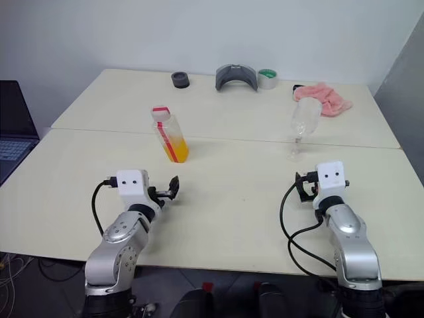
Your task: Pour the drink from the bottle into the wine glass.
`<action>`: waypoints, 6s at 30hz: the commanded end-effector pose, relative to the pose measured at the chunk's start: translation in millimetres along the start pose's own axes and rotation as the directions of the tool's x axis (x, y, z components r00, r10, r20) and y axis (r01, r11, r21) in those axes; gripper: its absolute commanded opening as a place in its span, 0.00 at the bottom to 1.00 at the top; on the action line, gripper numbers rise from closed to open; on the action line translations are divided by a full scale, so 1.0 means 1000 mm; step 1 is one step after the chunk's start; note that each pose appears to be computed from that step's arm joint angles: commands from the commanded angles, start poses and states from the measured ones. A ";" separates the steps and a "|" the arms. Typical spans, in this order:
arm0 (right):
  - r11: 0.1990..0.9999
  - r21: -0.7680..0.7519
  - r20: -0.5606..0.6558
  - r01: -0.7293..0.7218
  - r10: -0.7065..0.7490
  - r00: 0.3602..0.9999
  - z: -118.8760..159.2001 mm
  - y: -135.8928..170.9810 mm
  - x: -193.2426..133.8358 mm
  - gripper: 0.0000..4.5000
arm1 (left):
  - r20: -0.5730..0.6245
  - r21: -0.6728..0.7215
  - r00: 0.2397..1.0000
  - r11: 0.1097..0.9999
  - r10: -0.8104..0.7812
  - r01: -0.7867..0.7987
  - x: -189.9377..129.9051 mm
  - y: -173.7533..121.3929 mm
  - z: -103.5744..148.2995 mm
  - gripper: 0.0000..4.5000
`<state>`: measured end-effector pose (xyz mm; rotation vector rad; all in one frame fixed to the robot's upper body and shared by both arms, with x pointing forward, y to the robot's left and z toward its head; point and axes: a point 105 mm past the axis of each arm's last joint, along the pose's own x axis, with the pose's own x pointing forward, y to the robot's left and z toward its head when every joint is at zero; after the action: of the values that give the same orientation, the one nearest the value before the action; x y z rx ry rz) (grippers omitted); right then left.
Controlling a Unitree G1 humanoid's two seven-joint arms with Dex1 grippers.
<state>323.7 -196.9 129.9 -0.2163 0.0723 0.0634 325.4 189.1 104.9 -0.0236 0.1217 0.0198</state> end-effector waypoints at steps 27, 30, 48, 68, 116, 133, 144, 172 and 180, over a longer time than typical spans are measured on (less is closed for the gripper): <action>1.000 0.003 0.081 -0.029 0.029 0.996 0.018 0.005 0.001 1.00 | 0.102 0.022 0.995 1.000 0.012 -0.014 -0.005 0.003 0.020 0.99; 1.000 0.004 0.082 -0.030 0.029 0.996 0.019 0.006 0.001 1.00 | 0.105 0.021 0.994 1.000 0.012 -0.014 -0.005 0.003 0.021 0.99; 0.854 0.004 0.218 -0.520 0.507 0.834 0.075 0.038 -0.013 1.00 | 0.161 0.076 0.973 0.985 -0.163 0.152 0.008 -0.012 0.043 0.99; 0.553 -0.095 0.312 -0.828 0.806 0.502 0.128 0.075 -0.037 1.00 | 0.274 0.150 0.955 0.986 -0.113 0.074 0.026 0.002 0.074 0.99; 0.602 -0.092 0.314 -0.793 0.773 0.551 0.131 0.078 -0.047 1.00 | 0.348 0.174 0.907 0.967 -0.236 0.185 0.104 -0.018 0.105 0.99; 0.608 -0.080 0.316 -0.790 0.767 0.559 0.131 0.078 -0.047 1.00 | 0.360 0.185 0.901 0.965 -0.243 0.186 0.103 -0.016 0.108 0.52; 0.616 -0.078 0.312 -0.784 0.762 0.568 0.130 0.077 -0.044 1.00 | 0.349 0.181 0.898 0.960 -0.267 0.215 0.100 -0.020 0.113 0.40; 0.553 -0.125 0.362 -0.823 0.798 0.482 0.182 0.083 -0.020 1.00 | 0.114 0.268 0.208 0.231 -0.972 0.935 -0.004 -0.147 0.143 0.40; 0.535 -0.103 0.365 -0.838 0.805 0.469 0.182 0.088 -0.029 1.00 | 0.018 0.291 0.054 0.057 -0.998 0.955 -0.026 -0.151 0.135 0.40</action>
<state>307.1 -72.4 279.1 -0.0524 -0.1634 1.1006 327.5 46.3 230.3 0.0753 -0.0925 -1.4436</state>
